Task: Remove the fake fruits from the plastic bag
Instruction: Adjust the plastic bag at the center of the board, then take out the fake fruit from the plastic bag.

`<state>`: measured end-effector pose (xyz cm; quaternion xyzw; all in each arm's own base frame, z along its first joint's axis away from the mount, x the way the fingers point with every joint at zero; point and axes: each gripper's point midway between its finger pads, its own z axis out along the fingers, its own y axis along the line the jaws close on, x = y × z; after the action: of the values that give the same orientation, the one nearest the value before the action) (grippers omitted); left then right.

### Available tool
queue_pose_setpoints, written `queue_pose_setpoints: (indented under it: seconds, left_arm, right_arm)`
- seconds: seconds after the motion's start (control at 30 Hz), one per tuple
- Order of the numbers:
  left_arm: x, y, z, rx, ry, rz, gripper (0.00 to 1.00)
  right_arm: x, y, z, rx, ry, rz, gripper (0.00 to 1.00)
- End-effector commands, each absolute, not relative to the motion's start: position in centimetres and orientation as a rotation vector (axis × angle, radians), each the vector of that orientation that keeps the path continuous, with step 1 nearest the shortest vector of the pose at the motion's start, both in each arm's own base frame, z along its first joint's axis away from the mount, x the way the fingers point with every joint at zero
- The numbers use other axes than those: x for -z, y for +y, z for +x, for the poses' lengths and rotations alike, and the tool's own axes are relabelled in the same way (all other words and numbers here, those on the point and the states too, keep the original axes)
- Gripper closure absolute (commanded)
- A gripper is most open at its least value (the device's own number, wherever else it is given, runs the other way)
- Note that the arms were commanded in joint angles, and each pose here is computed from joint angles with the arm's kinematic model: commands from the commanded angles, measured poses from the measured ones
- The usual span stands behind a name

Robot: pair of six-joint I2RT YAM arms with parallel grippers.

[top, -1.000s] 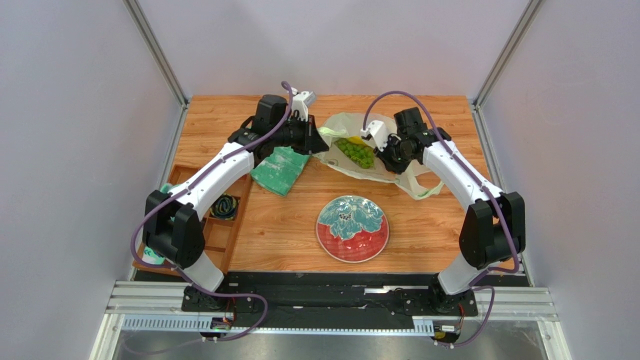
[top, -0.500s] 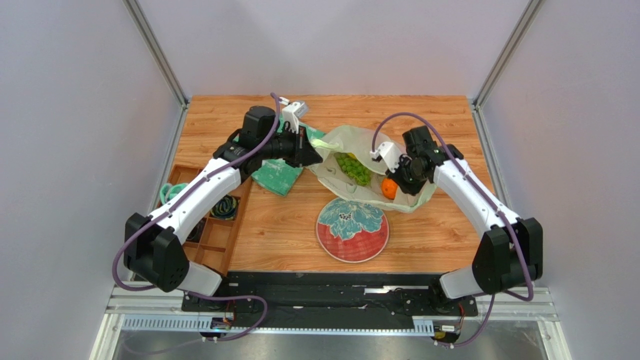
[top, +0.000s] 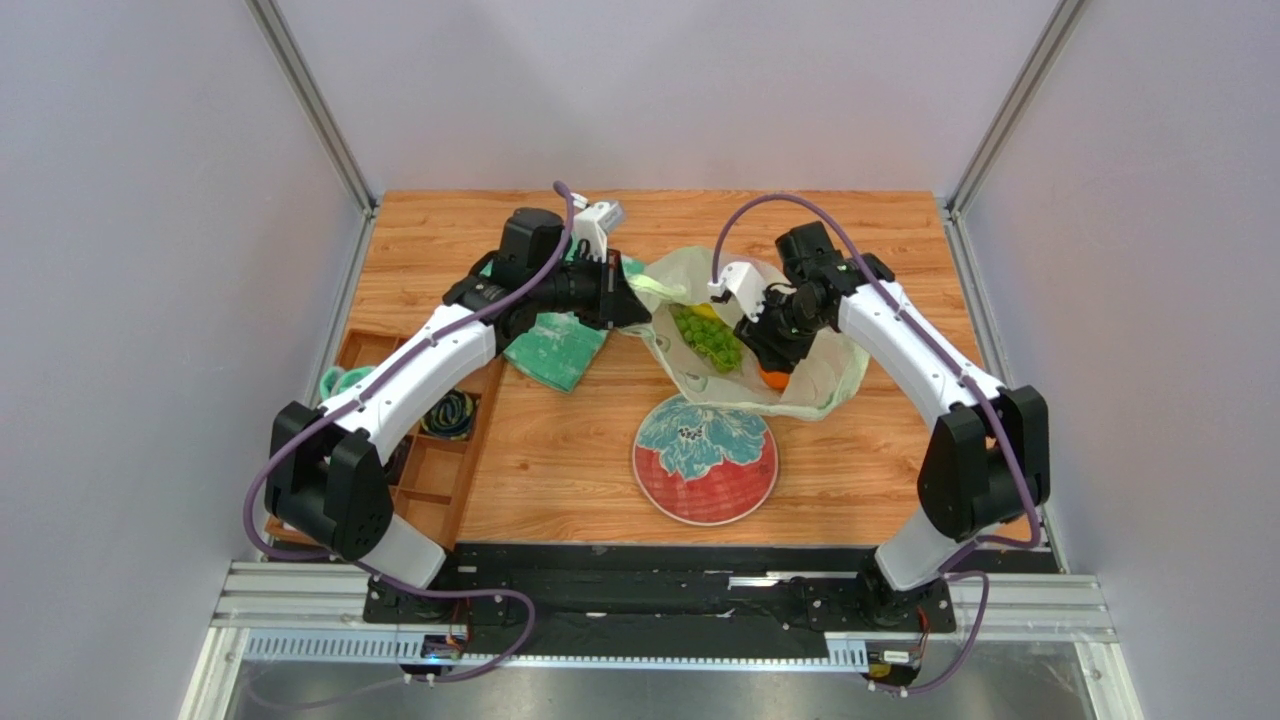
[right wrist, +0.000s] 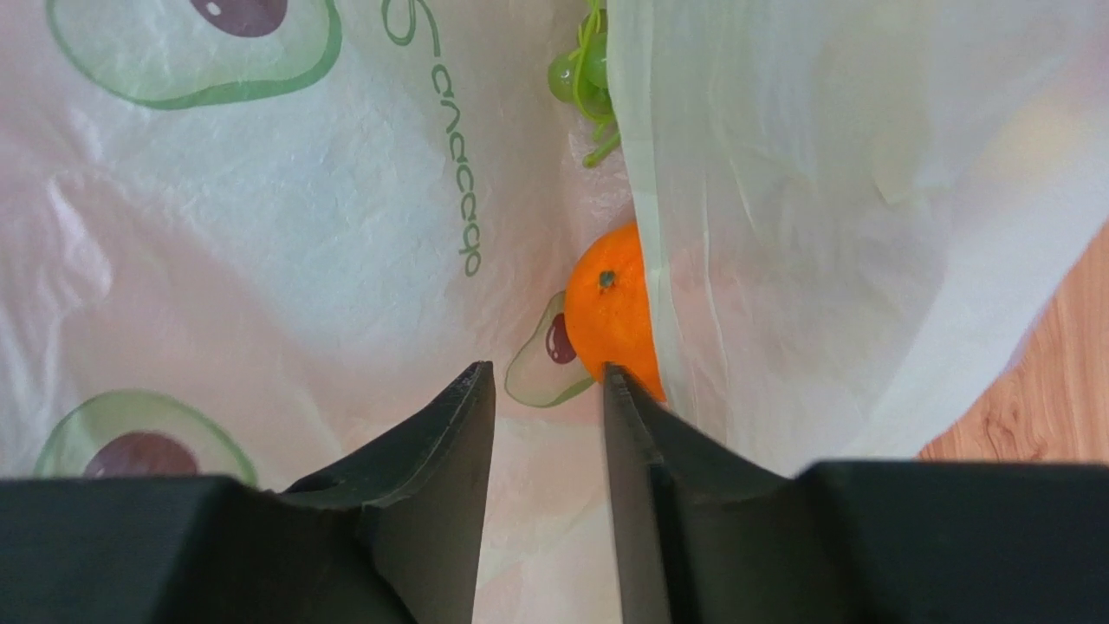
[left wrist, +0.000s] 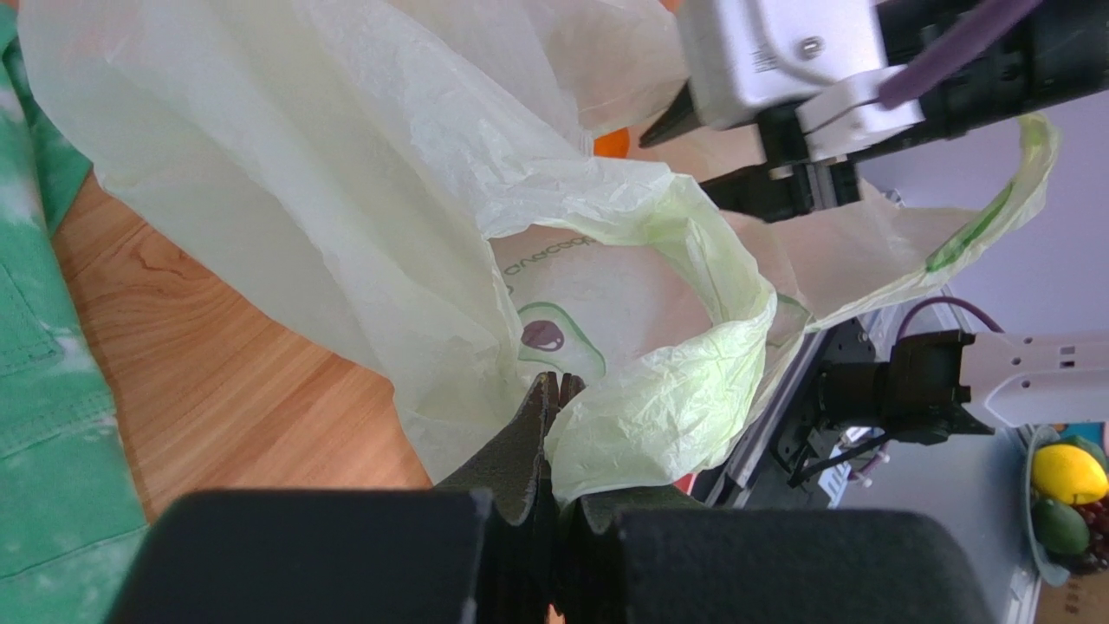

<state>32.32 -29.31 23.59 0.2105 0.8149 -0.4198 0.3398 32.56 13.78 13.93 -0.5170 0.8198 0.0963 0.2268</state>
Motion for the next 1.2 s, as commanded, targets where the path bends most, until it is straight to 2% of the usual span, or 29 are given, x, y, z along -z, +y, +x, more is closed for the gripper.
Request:
queue_pose_setpoints:
  seconds: [0.0,0.1,0.13,0.23,0.27,0.3,0.33,0.67,0.73,0.77,0.83,0.87,0.97,1.13,1.17]
  left_arm:
    - [-26.1,-29.8,33.0,1.11,2.032,0.557,1.0]
    - [-26.1,-29.8,32.8,1.109,2.028,0.572,1.0]
    - [-26.2,-29.8,32.8,1.108,2.025,0.577,1.0]
    - [-26.0,-29.8,32.7,1.106,2.027,0.584,1.0]
    - [-25.9,-29.8,32.6,1.108,2.03,0.584,1.0]
    - [-25.9,-29.8,32.6,1.11,2.029,0.584,1.0]
    - [-25.8,-29.8,32.6,1.112,2.031,0.587,1.0]
    - [-25.5,-30.0,32.7,1.114,2.037,0.593,1.0]
    - [-25.5,-29.9,32.8,1.107,2.036,0.59,1.0]
    - [-25.5,-29.9,32.8,1.106,2.038,0.589,1.0]
    - [-25.4,-29.8,32.9,1.1,2.041,0.583,1.0]
    - [-25.2,-29.9,32.9,1.099,2.044,0.585,1.0]
    - [-25.2,-29.9,33.1,1.092,2.043,0.584,0.99]
    - [-25.1,-30.1,33.6,1.086,2.041,0.581,0.95]
    - [-25.1,-30.1,33.7,1.084,2.042,0.577,0.9]
  right_arm:
    - [-13.0,13.3,35.7,-0.146,2.251,-1.416,0.52]
    - [-11.5,13.0,36.4,-0.127,2.305,-1.398,0.43]
    - [-11.0,13.0,36.6,-0.128,2.318,-1.401,0.32]
    - [-10.1,12.6,36.9,-0.1,2.347,-1.396,0.26]
    - [-9.6,12.3,37.1,-0.081,2.363,-1.392,0.19]
    - [-9.3,12.2,37.4,-0.065,2.364,-1.385,0.0]
    - [-9.2,12.1,37.5,-0.054,2.366,-1.388,0.0]
    - [-6.3,9.1,39.2,0.167,2.443,-1.385,0.01]
    - [-5.9,8.8,39.2,0.181,2.453,-1.391,0.11]
    - [-6.1,8.8,39.2,0.185,2.451,-1.389,0.21]
    - [-7.4,9.1,39.4,0.166,2.418,-1.367,0.32]
    - [-8.2,9.6,39.4,0.129,2.399,-1.351,0.4]
    - [-12.3,11.5,39.4,0.016,2.309,-1.279,0.46]
    - [-19.8,15.2,37.3,-0.247,2.137,-1.21,0.47]
    - [-21.6,15.5,36.6,-0.277,2.098,-1.194,0.47]
